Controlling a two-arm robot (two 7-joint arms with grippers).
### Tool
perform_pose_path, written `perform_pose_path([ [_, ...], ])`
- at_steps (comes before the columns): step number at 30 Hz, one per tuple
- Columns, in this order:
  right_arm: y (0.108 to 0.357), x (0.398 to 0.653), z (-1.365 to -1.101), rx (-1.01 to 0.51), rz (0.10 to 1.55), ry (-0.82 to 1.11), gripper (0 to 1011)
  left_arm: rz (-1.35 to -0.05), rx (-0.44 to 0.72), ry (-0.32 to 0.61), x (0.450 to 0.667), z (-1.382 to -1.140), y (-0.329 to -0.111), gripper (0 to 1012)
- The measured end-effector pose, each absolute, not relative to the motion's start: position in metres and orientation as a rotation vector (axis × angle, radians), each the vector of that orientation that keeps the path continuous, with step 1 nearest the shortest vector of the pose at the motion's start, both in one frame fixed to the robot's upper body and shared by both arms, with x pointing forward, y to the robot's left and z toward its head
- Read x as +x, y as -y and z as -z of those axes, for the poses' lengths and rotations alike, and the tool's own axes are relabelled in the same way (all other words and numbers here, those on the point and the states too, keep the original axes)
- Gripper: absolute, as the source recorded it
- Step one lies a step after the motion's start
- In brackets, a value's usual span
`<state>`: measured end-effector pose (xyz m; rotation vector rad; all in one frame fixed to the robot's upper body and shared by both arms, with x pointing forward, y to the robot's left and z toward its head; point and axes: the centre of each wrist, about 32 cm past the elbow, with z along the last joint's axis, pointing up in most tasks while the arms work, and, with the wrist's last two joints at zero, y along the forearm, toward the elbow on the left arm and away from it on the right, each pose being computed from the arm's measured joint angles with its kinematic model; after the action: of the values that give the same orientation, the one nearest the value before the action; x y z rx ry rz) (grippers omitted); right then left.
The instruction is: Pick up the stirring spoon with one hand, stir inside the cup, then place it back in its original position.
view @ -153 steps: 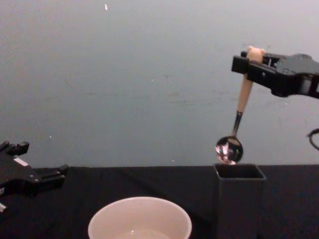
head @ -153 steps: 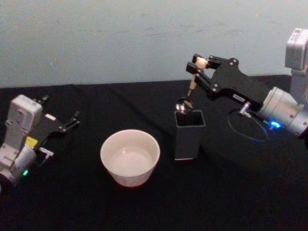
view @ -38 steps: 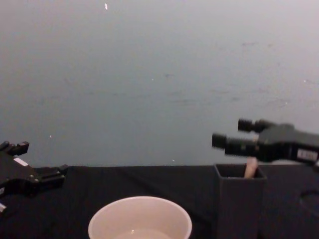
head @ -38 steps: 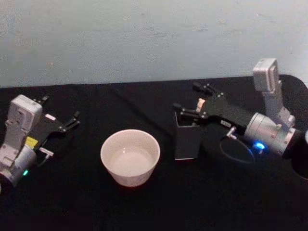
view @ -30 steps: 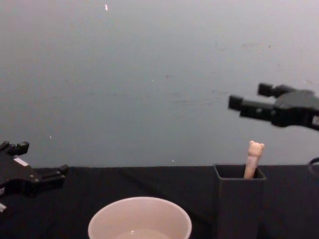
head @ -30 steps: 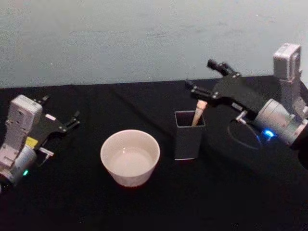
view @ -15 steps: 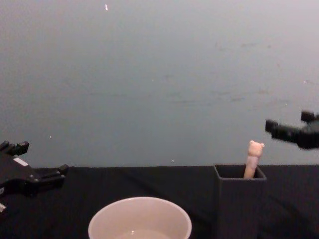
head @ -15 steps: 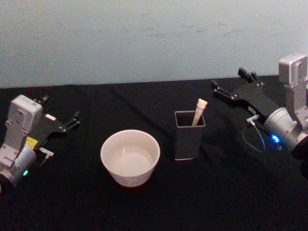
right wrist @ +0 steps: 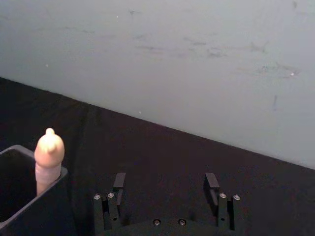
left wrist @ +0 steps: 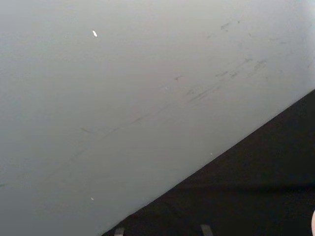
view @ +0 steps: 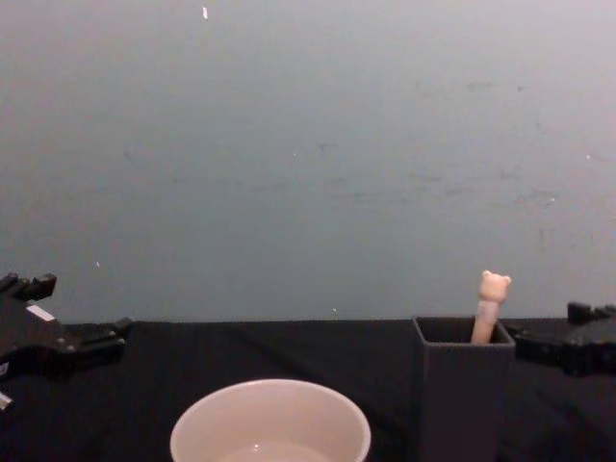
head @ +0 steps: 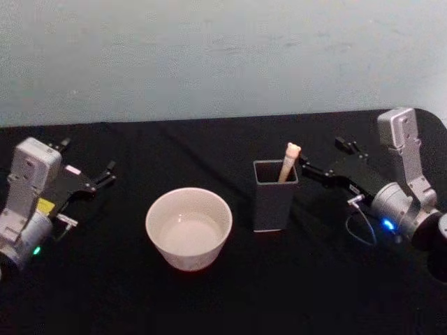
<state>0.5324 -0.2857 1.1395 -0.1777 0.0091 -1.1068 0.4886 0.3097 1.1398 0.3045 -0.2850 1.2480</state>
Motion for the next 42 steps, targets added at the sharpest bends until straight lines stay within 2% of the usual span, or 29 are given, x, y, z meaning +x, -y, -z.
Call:
perform_pose_path([
  [42,0.2862,0.5318,-1.1418,-0.167,1.112,-0.003,1002,-1.248,0.304,0.285,0.4886,-1.1398,-0.3097,1001],
])
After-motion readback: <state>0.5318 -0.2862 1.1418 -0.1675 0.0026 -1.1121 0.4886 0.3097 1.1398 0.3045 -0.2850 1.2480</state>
